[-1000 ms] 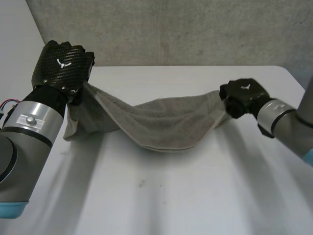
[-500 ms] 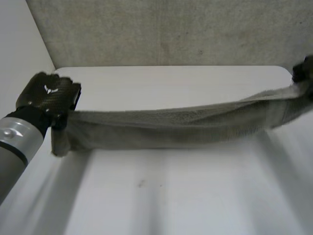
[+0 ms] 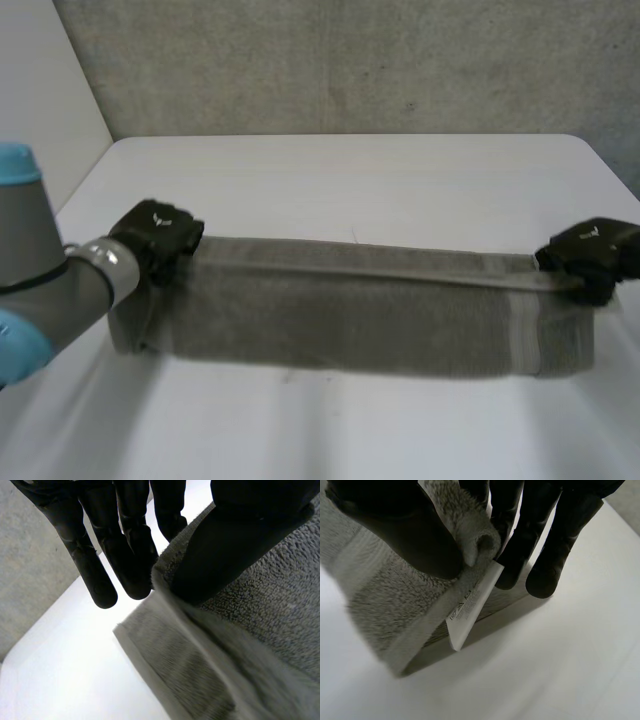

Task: Fold the towel.

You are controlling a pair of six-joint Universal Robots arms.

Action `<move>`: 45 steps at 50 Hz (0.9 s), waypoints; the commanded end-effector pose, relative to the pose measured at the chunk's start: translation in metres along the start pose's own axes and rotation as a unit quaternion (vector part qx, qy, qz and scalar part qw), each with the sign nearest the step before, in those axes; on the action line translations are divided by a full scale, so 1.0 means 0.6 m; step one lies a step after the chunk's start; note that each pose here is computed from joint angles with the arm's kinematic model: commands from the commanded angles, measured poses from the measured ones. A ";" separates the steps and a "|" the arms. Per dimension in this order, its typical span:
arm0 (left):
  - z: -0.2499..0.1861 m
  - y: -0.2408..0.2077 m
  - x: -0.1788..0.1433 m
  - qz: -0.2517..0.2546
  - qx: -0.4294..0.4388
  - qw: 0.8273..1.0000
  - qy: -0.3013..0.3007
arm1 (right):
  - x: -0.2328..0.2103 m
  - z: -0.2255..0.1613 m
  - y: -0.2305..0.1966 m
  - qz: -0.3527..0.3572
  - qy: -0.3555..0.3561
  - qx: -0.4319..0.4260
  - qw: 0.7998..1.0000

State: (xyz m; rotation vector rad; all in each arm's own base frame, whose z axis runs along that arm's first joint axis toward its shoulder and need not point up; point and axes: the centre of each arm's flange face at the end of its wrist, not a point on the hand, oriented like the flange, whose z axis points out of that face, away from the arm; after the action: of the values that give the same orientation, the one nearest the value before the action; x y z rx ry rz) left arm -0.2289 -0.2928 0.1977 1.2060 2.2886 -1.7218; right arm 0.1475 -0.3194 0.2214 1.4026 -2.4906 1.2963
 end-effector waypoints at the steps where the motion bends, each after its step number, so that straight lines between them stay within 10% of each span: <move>1: 0.088 -0.082 -0.051 0.037 0.096 0.993 -0.054 | 0.051 0.067 -0.086 -0.006 0.078 0.090 0.993; 8: 0.090 -0.245 -0.139 0.053 0.297 0.938 -0.172 | 0.155 0.011 -0.247 0.009 0.234 0.300 0.925; 10: 0.065 -0.303 -0.175 0.031 0.382 0.898 -0.218 | 0.194 -0.053 -0.306 0.033 0.287 0.402 0.869; 15: 0.026 -0.344 -0.205 -0.014 0.448 0.859 -0.248 | 0.204 -0.105 -0.337 0.054 0.293 0.462 0.835; 31: 0.127 -0.124 -0.089 -0.056 0.242 0.959 -0.135 | 0.079 0.094 -0.154 0.056 0.139 0.223 0.963; 45: 0.151 0.050 0.031 0.030 0.096 0.994 -0.045 | -0.007 0.156 -0.042 0.055 0.068 0.118 0.989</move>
State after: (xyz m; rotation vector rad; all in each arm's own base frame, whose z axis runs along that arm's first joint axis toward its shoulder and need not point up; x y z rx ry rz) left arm -0.2655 -0.3744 0.1581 1.0563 2.0377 -2.1193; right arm 0.2089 -0.3948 0.1739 1.1753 -2.3982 1.7331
